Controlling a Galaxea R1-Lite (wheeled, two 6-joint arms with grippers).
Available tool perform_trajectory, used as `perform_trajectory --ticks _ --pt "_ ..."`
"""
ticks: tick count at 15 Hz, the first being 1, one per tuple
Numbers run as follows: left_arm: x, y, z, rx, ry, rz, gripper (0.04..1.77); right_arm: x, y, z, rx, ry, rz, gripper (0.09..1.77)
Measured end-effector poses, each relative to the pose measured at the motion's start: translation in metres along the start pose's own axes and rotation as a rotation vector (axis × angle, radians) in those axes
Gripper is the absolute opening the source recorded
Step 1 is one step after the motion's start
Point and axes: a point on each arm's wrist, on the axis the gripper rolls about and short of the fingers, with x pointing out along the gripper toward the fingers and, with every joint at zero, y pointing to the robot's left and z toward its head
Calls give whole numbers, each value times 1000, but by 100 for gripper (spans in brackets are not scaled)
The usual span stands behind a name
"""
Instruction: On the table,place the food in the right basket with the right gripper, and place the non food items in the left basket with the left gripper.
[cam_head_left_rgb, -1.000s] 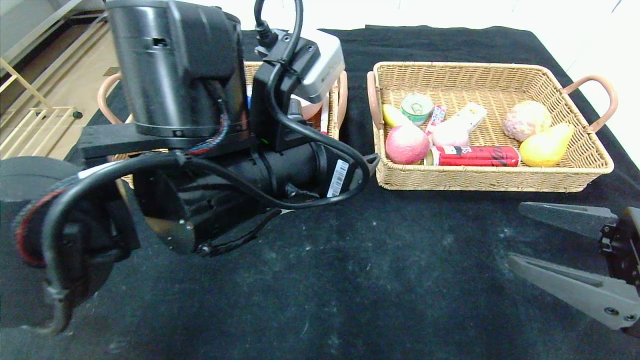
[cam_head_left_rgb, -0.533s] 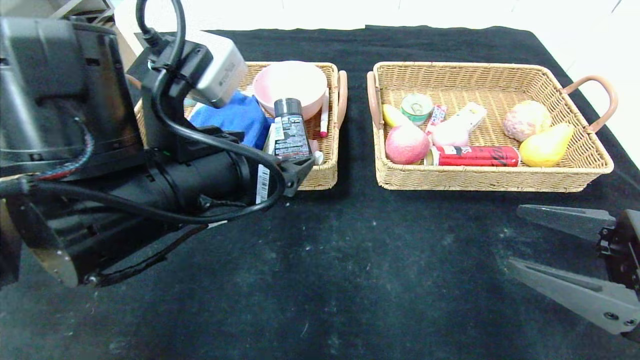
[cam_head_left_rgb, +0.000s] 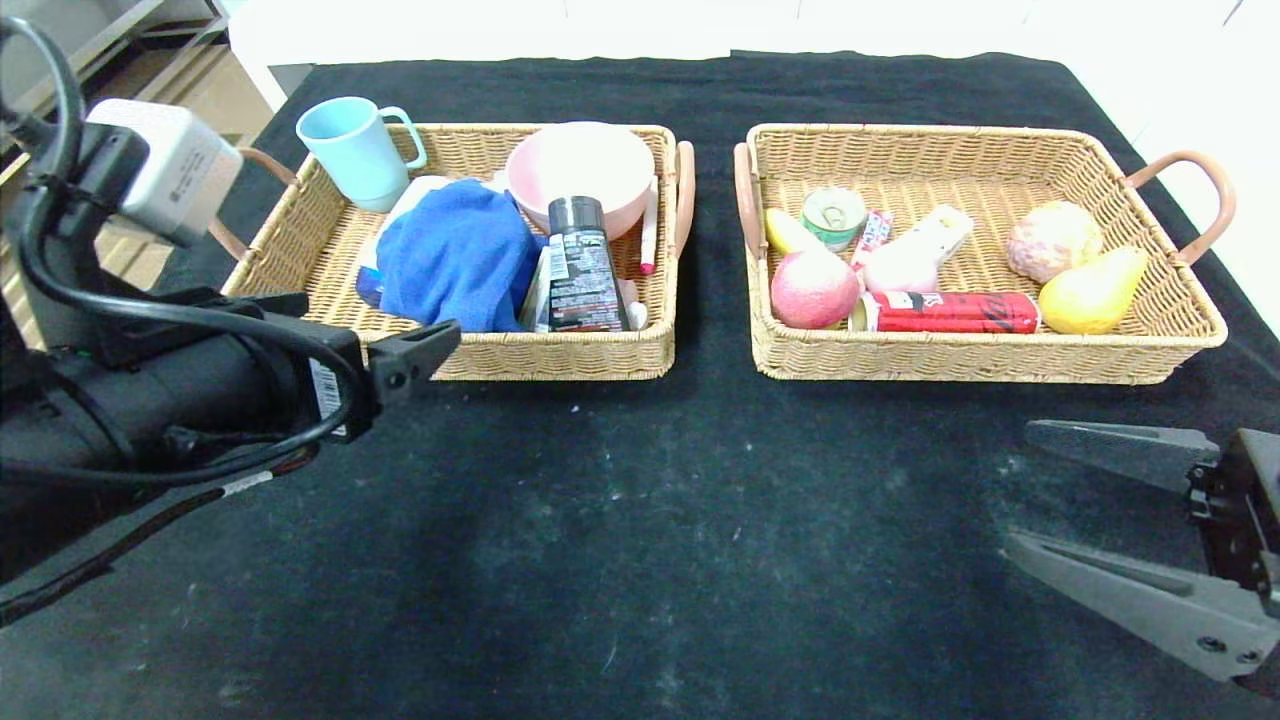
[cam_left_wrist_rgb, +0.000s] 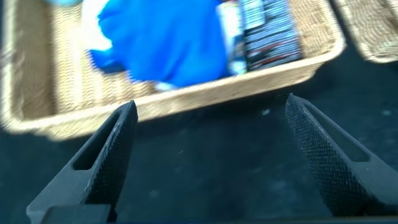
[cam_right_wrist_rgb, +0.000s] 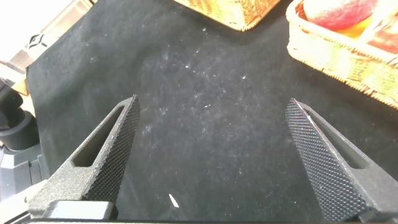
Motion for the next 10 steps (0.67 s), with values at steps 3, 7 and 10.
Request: perform_trajectory --ticks 3,7,10 --pt "-14 11 -8 -46 1 33 172 2 -1 -1 2 4 -2 171" --pt "-29 18 -11 -81 -18 44 172 -2 1 1 1 -3 -6 171" --pt "-44 23 -13 -67 7 42 172 -11 -2 4 19 10 -51 171"
